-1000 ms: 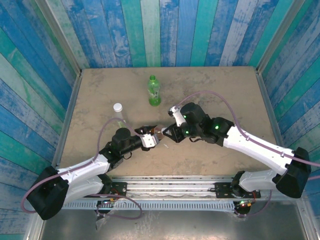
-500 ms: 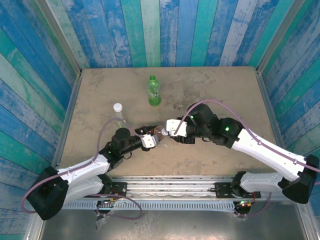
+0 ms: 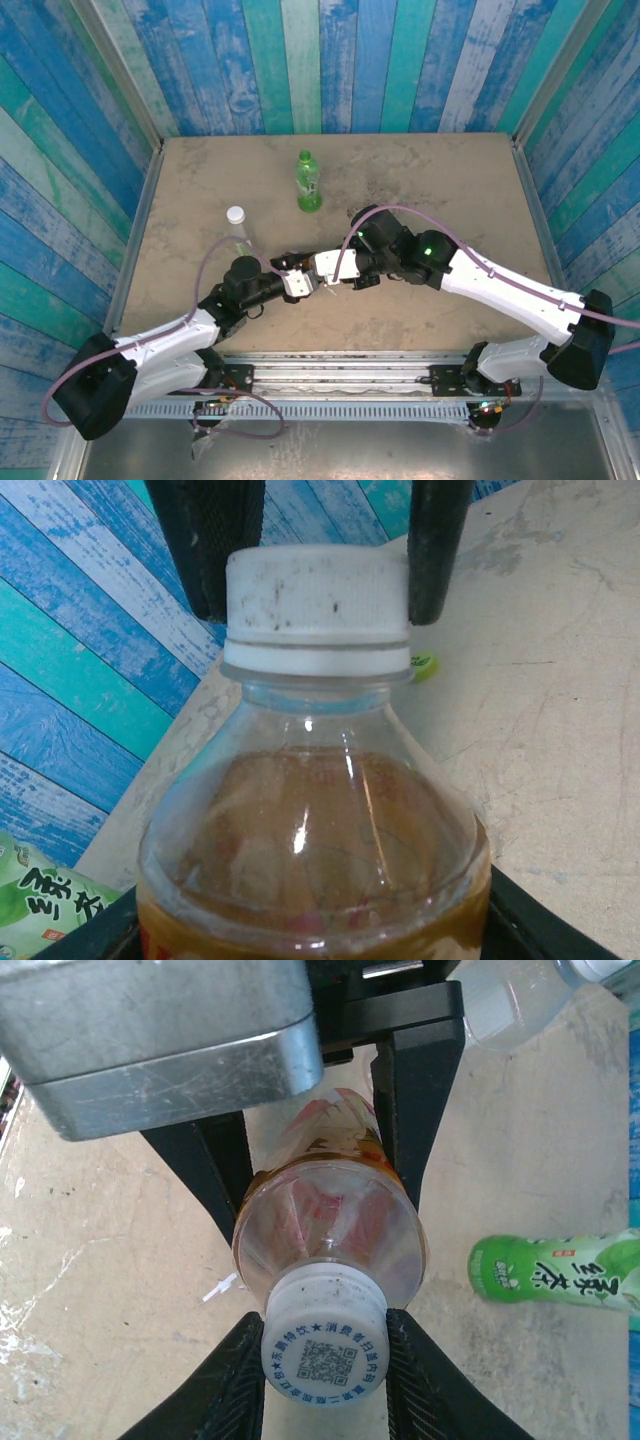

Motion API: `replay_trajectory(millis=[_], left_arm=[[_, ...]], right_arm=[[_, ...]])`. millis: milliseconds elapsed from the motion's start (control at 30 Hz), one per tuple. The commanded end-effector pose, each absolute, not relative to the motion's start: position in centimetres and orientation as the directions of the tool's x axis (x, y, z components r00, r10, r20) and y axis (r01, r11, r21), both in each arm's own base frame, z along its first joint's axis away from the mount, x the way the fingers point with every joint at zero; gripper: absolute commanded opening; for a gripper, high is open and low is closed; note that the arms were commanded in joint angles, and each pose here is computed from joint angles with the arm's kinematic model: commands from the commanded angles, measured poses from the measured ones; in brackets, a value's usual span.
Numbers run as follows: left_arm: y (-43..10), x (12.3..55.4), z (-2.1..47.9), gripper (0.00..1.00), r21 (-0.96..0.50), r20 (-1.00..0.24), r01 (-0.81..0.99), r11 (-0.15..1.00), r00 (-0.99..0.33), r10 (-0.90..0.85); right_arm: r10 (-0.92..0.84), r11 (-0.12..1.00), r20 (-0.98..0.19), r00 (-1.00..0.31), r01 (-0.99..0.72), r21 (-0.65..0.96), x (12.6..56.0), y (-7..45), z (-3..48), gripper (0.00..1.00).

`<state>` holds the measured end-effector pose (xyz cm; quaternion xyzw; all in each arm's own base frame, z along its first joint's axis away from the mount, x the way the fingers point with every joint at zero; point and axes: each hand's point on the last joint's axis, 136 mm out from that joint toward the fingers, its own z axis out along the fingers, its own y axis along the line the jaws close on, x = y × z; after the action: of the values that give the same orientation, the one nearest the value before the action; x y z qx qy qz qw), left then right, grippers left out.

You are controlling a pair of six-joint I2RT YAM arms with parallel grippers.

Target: Screw on the bottle caps

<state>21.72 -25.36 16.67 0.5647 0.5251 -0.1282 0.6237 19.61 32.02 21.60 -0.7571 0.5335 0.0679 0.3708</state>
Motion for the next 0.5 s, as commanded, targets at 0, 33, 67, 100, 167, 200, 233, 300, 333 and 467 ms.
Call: replay_trajectory(millis=[0, 33, 67, 100, 167, 200, 233, 300, 333, 467], left_arm=[[-25.3, 21.5, 17.2, 0.52, 0.579, -0.798, 0.745, 0.332, 0.434, 0.418], [-25.3, 21.5, 17.1, 0.52, 0.579, -0.798, 0.744, 0.333, 0.433, 0.419], [-25.3, 21.6, 17.2, 0.52, 0.58, -0.798, 0.743, 0.335, 0.433, 0.419], [-25.2, 21.6, 17.1, 0.52, 0.581, -0.797, 0.741, 0.337, 0.434, 0.421], [-25.2, 21.6, 17.1, 0.52, 0.582, -0.797, 0.74, 0.339, 0.434, 0.42], [-25.2, 21.6, 17.2, 0.52, 0.582, -0.796, 0.738, 0.34, 0.434, 0.421], [-25.2, 21.6, 17.1, 0.52, 0.582, -0.796, 0.739, 0.34, 0.433, 0.422], [-25.2, 21.6, 17.1, 0.53, 0.582, -0.796, 0.738, 0.342, 0.433, 0.423], [-25.1, 21.6, 17.1, 0.53, 0.583, -0.796, 0.737, 0.342, 0.433, 0.424], [-25.1, 21.7, 17.0, 0.53, 0.583, -0.796, 0.737, 0.343, 0.433, 0.423]], right_arm=[[-0.759, -0.161, -0.492, 0.427, -0.855, -0.493, 19.5, 32.1, 21.9, 0.29], [-0.759, -0.159, -0.495, 0.424, -0.857, -0.49, 19.5, 32.1, 21.9, 0.28], [-0.758, -0.158, -0.498, 0.422, -0.859, -0.487, 19.4, 32.1, 21.9, 0.26], [-0.758, -0.156, -0.5, 0.418, -0.862, -0.483, 19.4, 32.1, 21.8, 0.22], [-0.763, -0.131, -0.515, 0.392, -0.872, -0.471, 19.4, 32.1, 21.8, 0.13], [-0.767, -0.093, -0.532, 0.359, -0.883, -0.46, 19.7, 32.2, 21.9, 0.11], [-0.771, -0.028, -0.561, 0.301, -0.897, -0.442, 20.1, 32.3, 22.2, 0.09], [-0.759, 0.169, -0.64, 0.116, -0.915, -0.367, 21.3, 32.3, 23.0, 0.07], [-0.746, 0.245, -0.665, 0.037, -0.913, -0.326, 21.7, 32.2, 23.2, 0.05], [-0.692, 0.38, -0.71, -0.133, -0.903, -0.202, 21.6, 32.0, 22.9, 0.01]])
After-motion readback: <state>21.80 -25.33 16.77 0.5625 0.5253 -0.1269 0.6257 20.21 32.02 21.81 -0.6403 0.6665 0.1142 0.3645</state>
